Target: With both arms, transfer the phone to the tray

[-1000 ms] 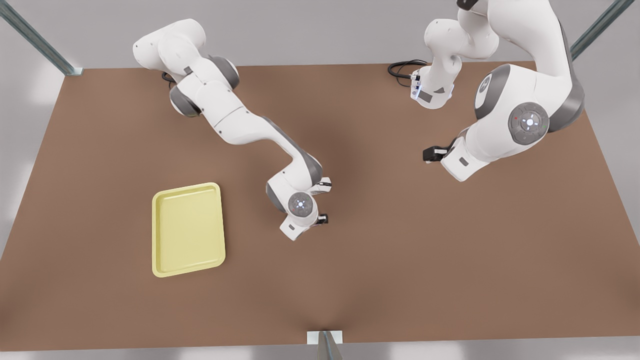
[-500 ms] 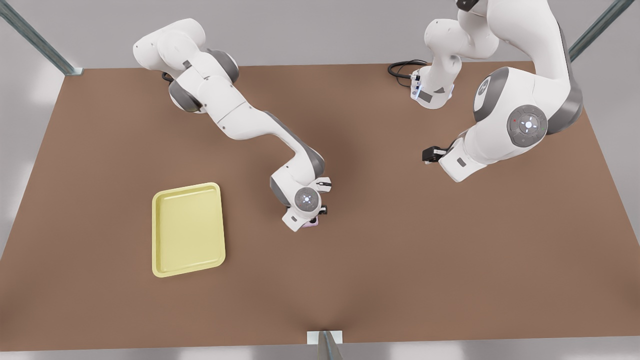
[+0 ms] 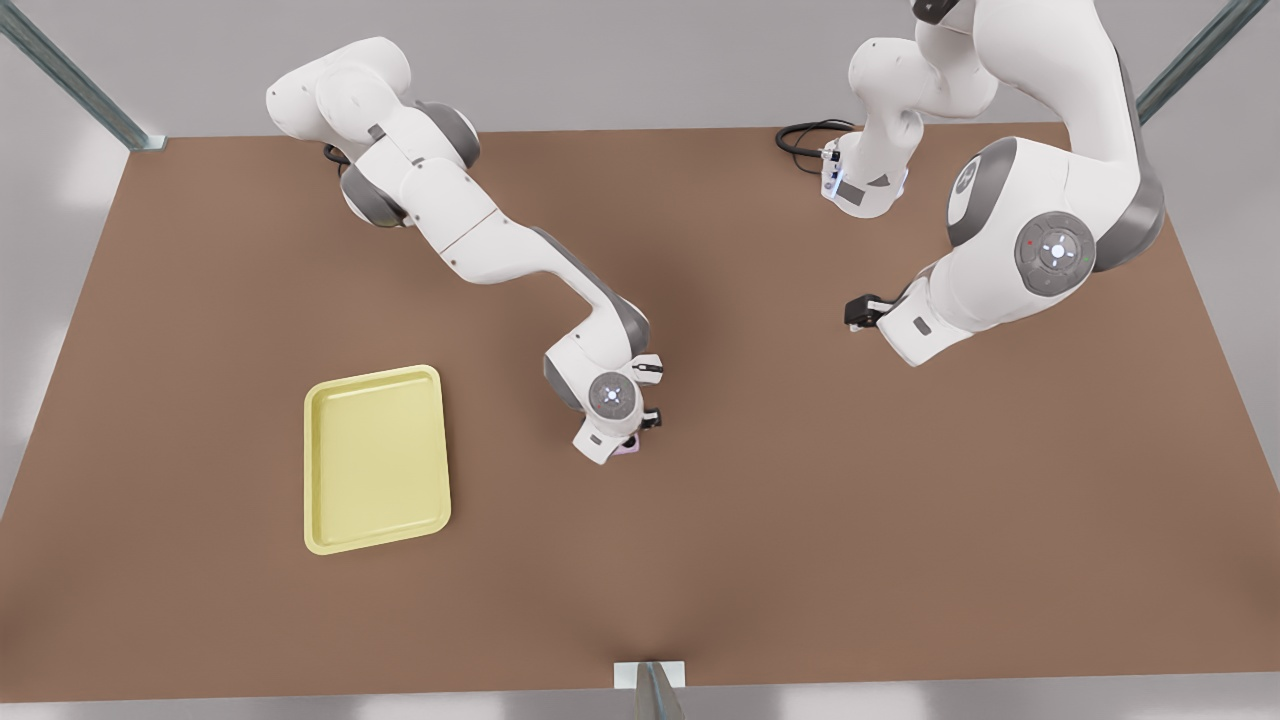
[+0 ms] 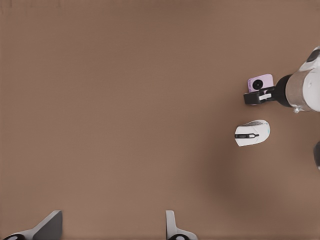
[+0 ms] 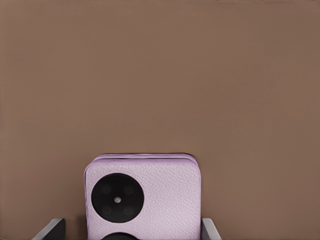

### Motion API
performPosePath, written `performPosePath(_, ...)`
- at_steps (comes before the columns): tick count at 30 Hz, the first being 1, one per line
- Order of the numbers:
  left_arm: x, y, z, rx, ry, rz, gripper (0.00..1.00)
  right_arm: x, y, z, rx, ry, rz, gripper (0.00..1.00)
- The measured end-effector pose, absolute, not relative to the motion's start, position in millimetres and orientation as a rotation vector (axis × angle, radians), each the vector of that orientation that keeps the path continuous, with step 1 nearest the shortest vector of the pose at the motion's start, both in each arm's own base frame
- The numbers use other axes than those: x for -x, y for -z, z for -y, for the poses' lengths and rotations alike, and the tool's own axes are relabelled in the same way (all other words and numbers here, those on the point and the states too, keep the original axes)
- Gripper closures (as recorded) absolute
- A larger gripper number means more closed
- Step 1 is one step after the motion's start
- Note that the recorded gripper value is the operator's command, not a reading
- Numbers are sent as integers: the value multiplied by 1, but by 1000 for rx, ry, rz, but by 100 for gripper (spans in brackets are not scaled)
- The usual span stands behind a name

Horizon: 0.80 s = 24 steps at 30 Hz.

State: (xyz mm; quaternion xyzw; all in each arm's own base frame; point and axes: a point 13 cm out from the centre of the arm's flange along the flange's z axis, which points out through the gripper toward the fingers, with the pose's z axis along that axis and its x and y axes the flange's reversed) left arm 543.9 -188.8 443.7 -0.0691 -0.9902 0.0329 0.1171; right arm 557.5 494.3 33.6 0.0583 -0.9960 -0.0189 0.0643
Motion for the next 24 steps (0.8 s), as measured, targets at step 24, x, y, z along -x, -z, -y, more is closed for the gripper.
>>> performPosePath(24, -552, -441, 192, 231, -103, 2914, 0, -620, -106, -453, -180, 132, 3089, 20)
